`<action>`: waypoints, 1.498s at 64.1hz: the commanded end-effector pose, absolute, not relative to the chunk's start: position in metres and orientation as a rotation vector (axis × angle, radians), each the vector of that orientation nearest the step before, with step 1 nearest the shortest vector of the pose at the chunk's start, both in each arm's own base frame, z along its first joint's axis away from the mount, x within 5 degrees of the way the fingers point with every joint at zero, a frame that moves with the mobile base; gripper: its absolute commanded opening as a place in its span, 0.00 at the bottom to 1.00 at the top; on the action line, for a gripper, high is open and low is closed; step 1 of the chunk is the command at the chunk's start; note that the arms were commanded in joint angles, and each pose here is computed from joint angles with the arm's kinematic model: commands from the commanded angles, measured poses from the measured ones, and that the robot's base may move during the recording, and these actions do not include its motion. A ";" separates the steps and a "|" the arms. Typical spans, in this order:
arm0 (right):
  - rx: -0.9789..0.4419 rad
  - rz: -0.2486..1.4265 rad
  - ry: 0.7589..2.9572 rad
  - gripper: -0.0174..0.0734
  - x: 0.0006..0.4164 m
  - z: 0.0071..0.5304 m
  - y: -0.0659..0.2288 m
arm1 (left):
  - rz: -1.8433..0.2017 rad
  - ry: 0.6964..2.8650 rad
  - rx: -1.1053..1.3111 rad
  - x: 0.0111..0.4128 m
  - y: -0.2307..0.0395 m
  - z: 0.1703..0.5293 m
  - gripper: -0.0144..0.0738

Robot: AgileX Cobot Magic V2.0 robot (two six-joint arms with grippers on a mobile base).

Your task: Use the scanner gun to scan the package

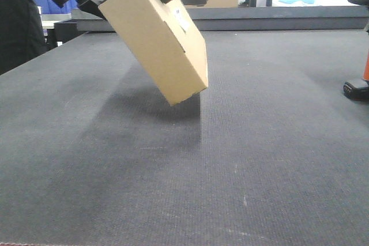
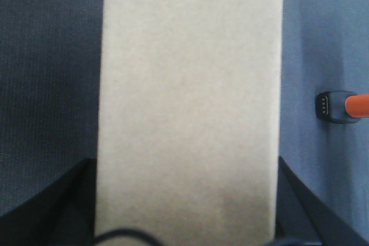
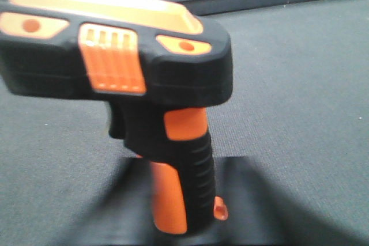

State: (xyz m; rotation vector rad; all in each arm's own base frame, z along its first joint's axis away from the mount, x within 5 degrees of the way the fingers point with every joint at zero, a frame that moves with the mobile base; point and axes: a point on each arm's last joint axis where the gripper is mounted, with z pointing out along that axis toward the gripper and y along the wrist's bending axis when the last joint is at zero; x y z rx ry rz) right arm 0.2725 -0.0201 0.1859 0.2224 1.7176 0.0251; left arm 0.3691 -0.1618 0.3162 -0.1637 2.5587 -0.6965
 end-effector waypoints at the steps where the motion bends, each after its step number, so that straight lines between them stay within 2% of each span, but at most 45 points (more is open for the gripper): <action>1: 0.215 0.028 1.706 0.71 0.278 0.188 -0.020 | -0.702 2.543 -0.146 0.368 -0.164 0.319 0.04; 6: 0.215 0.028 1.704 0.83 0.283 0.188 -0.021 | -0.700 2.543 -0.145 0.368 -0.164 0.319 0.04; 30: 0.202 0.049 1.700 0.82 0.303 0.183 -0.020 | -0.698 2.543 -0.144 0.368 -0.164 0.319 0.04; 77: 0.189 0.061 1.701 0.82 0.306 0.179 -0.017 | -0.690 2.574 -0.145 0.370 -0.165 0.312 0.04; 96: 0.214 0.068 1.710 0.82 0.328 0.187 -0.016 | -0.691 2.570 -0.145 0.370 -0.165 0.313 0.04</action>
